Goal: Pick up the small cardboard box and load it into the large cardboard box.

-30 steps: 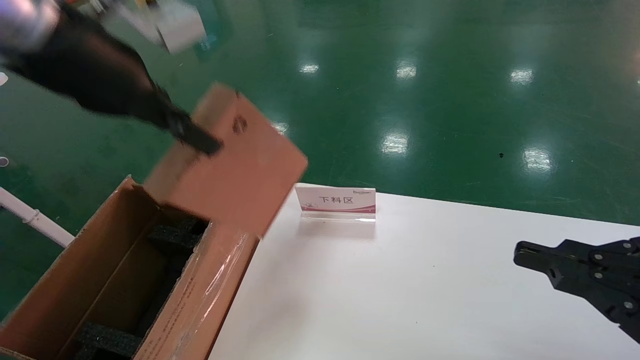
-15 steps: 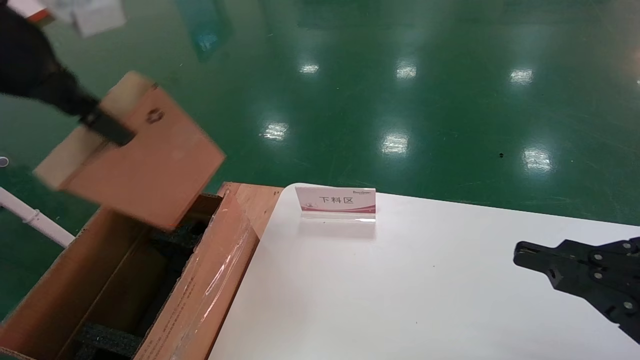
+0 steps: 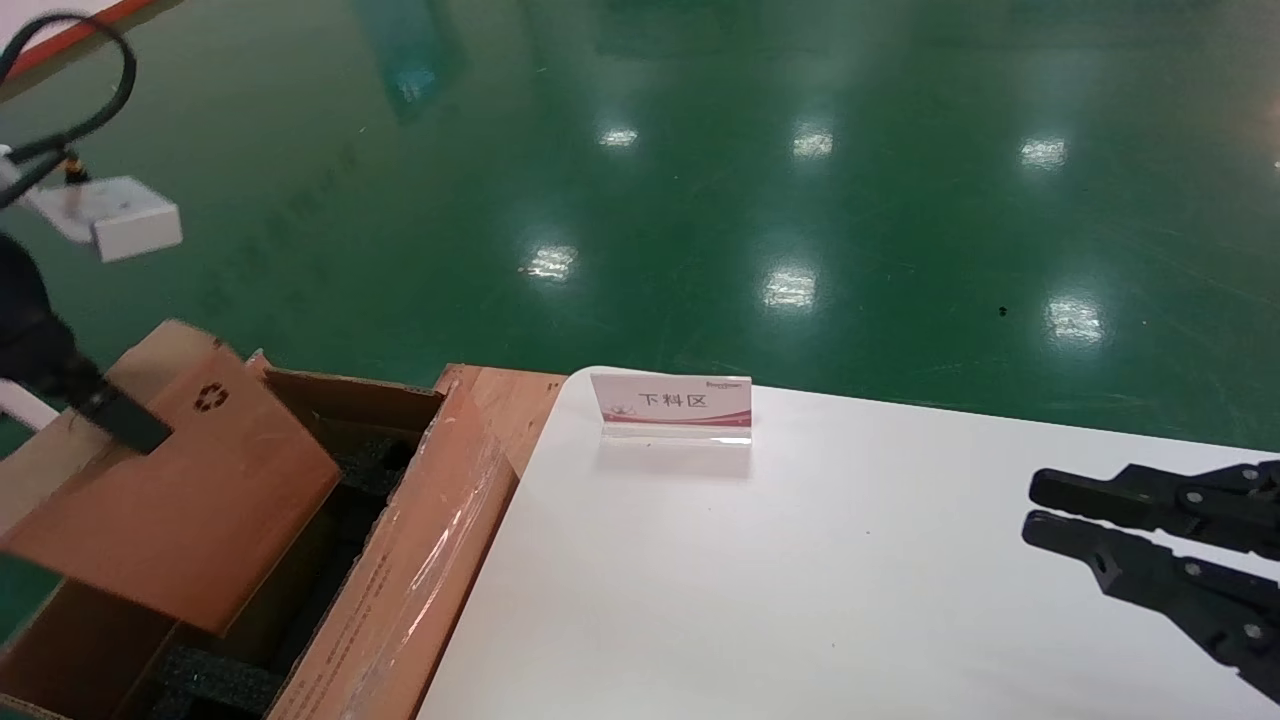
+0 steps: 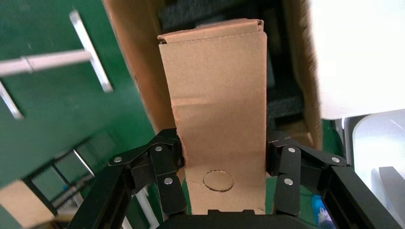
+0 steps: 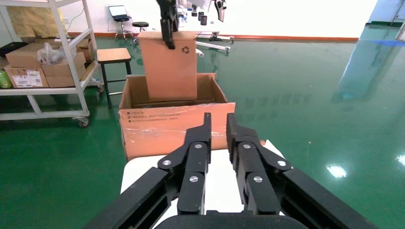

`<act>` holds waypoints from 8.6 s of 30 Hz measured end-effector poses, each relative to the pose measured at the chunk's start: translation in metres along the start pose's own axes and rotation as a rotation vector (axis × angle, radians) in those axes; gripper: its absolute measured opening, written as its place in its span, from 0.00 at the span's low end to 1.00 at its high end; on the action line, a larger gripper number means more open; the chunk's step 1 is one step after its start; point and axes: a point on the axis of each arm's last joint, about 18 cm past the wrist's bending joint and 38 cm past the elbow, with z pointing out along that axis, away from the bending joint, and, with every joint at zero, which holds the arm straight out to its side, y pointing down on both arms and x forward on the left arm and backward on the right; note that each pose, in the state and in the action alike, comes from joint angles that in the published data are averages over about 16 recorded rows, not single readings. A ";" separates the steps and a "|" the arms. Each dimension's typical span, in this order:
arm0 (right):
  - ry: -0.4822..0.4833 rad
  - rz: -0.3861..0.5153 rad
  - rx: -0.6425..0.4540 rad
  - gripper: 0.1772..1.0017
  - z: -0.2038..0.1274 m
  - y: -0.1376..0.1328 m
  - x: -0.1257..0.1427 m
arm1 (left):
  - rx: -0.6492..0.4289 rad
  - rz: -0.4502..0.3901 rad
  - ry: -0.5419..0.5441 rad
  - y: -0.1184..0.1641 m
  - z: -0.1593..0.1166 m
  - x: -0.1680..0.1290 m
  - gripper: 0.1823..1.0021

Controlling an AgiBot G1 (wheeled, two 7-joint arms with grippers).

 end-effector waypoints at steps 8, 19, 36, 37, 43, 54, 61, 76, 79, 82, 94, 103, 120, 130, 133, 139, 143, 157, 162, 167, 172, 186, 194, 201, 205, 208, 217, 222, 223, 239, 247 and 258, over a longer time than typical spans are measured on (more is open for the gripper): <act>0.000 0.000 0.000 0.21 0.000 0.000 0.000 | -0.030 -0.058 0.007 0.019 0.030 -0.013 0.21; 0.000 0.000 0.000 0.49 0.000 0.000 0.000 | -0.043 -0.115 0.004 0.036 0.070 -0.025 0.20; 0.000 0.000 0.000 0.90 0.000 0.000 0.000 | -0.062 -0.126 -0.039 0.036 0.107 -0.038 0.20; 0.000 0.000 0.000 0.91 0.000 0.000 0.000 | -0.064 -0.126 -0.043 0.036 0.108 -0.039 0.20; 0.000 0.000 0.000 0.97 0.000 0.000 0.000 | -0.079 -0.127 -0.065 0.035 0.116 -0.044 0.20; 0.000 0.000 0.000 1.00 0.000 0.000 0.000 | -0.093 -0.135 -0.102 0.032 0.130 -0.053 0.20; 0.000 0.000 0.000 1.00 0.000 0.000 0.000 | -0.102 -0.142 -0.117 0.029 0.141 -0.058 0.18; 0.000 0.000 0.000 1.00 0.000 0.000 0.000 | -0.128 -0.153 -0.125 0.019 0.170 -0.062 0.15; 0.000 0.000 0.000 1.00 0.000 0.000 0.000 | -0.130 -0.153 -0.125 0.016 0.174 -0.063 0.15; 0.000 0.000 0.000 1.00 0.000 0.000 0.000 | -0.130 -0.153 -0.127 0.013 0.176 -0.063 0.15; 0.000 0.000 0.000 1.00 0.000 0.000 0.000 | -0.107 -0.149 -0.150 -0.004 0.176 -0.071 0.15; 0.000 0.000 0.000 1.00 0.000 0.000 0.000 | -0.104 -0.147 -0.161 -0.010 0.183 -0.072 0.14; 0.000 0.000 0.000 1.00 0.000 0.000 0.000 | -0.148 -0.155 -0.142 -0.002 0.215 -0.064 0.14; 0.000 0.000 0.000 1.00 0.000 0.000 0.000 | -0.166 -0.161 -0.136 0.004 0.225 -0.062 0.14; 0.000 0.000 0.000 1.00 0.000 0.000 0.000 | -0.166 -0.162 -0.135 0.004 0.225 -0.062 0.14; 0.000 0.000 0.000 1.00 0.000 0.000 0.000 | -0.167 -0.162 -0.135 0.004 0.225 -0.062 0.17; 0.000 0.000 0.000 1.00 0.000 0.000 0.000 | -0.167 -0.161 -0.135 0.004 0.225 -0.062 0.21; 0.001 0.000 0.000 1.00 0.000 0.000 0.000 | -0.154 -0.149 -0.133 0.000 0.221 -0.061 0.47; 0.001 0.000 0.000 1.00 0.000 0.000 0.000 | -0.106 -0.116 -0.121 -0.014 0.209 -0.060 0.61; 0.001 0.000 0.000 1.00 0.000 0.000 0.000 | -0.017 -0.068 -0.100 -0.035 0.189 -0.057 0.75; 0.001 0.000 0.000 1.00 0.000 0.000 0.000 | 0.108 -0.013 -0.076 -0.061 0.162 -0.052 0.85; 0.001 0.000 0.000 1.00 0.000 0.000 0.000 | 0.338 0.081 0.001 -0.105 0.120 -0.022 0.99; 0.002 0.000 0.000 1.00 0.000 0.000 0.000 | 0.389 0.184 0.182 -0.119 0.139 0.033 1.00; 0.002 0.000 0.000 1.00 0.000 0.000 0.000 | 0.457 0.294 0.394 -0.124 0.153 0.092 1.00; 0.002 0.000 0.000 1.00 0.000 0.000 0.000 | 0.508 0.350 0.506 -0.123 0.156 0.121 1.00; 0.002 0.000 0.000 1.00 0.000 0.000 0.000 | 0.552 0.390 0.586 -0.122 0.155 0.141 1.00; 0.002 0.000 0.000 1.00 0.000 0.000 0.000 | 0.711 0.492 0.790 -0.111 0.143 0.183 1.00; 0.001 0.000 0.000 1.00 0.000 0.000 0.000 | 0.817 0.539 0.878 -0.102 0.133 0.197 1.00; 0.001 0.000 0.000 1.00 0.000 0.000 0.000 | 0.839 0.548 0.893 -0.099 0.131 0.199 1.00; 0.000 -0.001 0.000 1.00 0.000 0.000 0.000 | 1.231 0.674 1.006 -0.053 0.090 0.201 1.00; 0.000 -0.001 0.000 1.00 0.000 0.000 0.000 | 1.373 0.718 0.984 -0.031 0.077 0.193 1.00; -0.001 -0.001 -0.001 1.00 0.000 0.000 0.000 | 1.414 0.731 0.971 -0.024 0.073 0.190 1.00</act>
